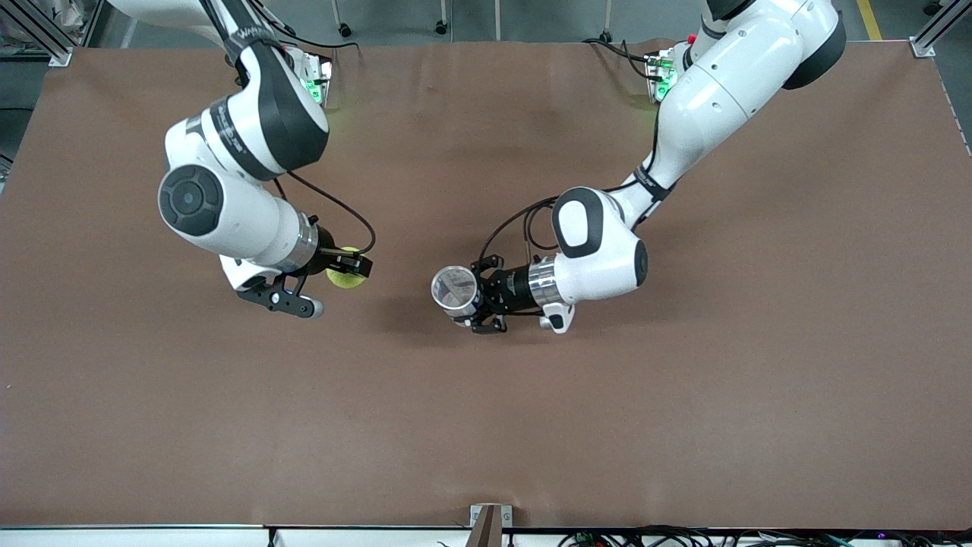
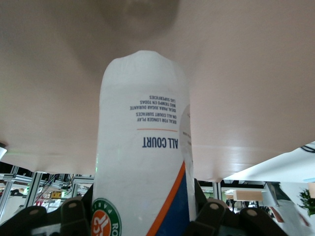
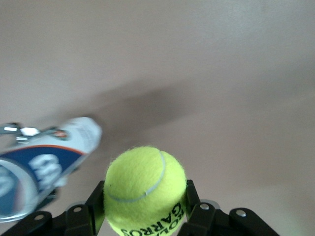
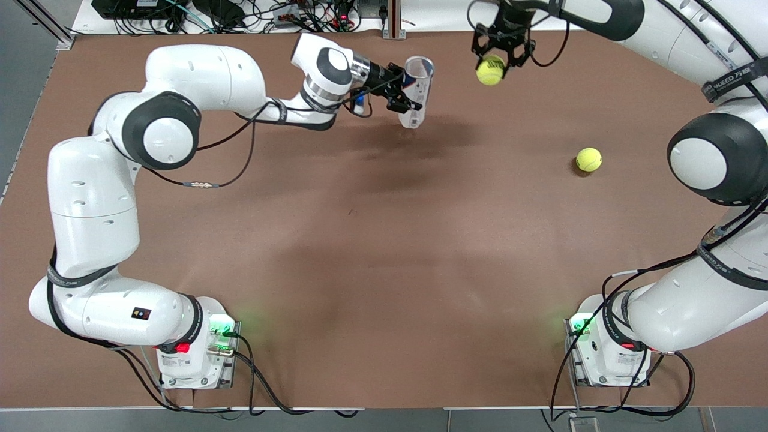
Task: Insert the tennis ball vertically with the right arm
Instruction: 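Move the ball over the can opening with the right gripper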
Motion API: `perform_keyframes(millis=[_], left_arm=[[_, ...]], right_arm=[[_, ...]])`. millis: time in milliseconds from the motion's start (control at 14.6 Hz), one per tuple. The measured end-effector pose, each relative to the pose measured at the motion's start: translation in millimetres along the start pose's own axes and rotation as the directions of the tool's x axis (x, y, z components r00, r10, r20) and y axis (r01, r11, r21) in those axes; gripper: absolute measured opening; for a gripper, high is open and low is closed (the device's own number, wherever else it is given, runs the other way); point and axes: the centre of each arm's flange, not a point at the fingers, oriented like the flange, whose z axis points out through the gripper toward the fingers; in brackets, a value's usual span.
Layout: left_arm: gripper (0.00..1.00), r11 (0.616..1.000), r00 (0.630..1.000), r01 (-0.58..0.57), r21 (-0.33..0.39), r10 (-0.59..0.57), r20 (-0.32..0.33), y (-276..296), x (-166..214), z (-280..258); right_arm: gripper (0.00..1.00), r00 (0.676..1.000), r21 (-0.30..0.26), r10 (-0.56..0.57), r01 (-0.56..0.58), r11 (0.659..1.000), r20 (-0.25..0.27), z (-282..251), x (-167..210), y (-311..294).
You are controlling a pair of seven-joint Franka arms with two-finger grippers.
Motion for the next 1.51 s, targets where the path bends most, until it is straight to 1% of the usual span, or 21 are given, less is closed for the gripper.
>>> perform_keyframes(millis=[69,206,480,822,1096,1508], left_arm=[[0.71,1.000,1.000,-0.005,0.008,0.005,0.009,-4.3,1.1,9.9],[0.71,1.000,1.000,-0.020,0.020,0.020,0.019,-12.7,2.4,34.5],[0.71,0.999,0.999,-0.042,0.027,0.043,-0.014,-34.2,12.8,81.0],[0.71,0.999,0.999,-0.041,0.012,0.042,-0.016,-27.5,15.0,77.6],[0.71,0.999,0.999,-0.038,0.003,0.038,-0.016,-22.0,16.5,73.2],[0.71,0.999,0.999,-0.033,-0.005,0.033,-0.011,-18.7,13.6,71.0]], right_arm=[[0.66,1.000,0.012,0.020,-0.020,1.000,-0.008,-5.6,-3.0,-7.6],[0.66,0.999,0.019,0.049,-0.049,0.999,-0.012,-4.4,-11.0,-25.1],[0.66,0.997,0.009,0.077,-0.077,0.997,-0.003,19.4,-25.1,-57.1],[0.66,0.996,-0.009,0.085,-0.085,0.996,0.001,32.0,-17.9,-57.2],[0.66,0.997,-0.027,0.079,-0.079,0.997,0.014,48.0,-19.2,-61.6],[0.66,0.998,-0.013,0.060,-0.060,0.998,0.000,65.0,-24.1,-75.8]])
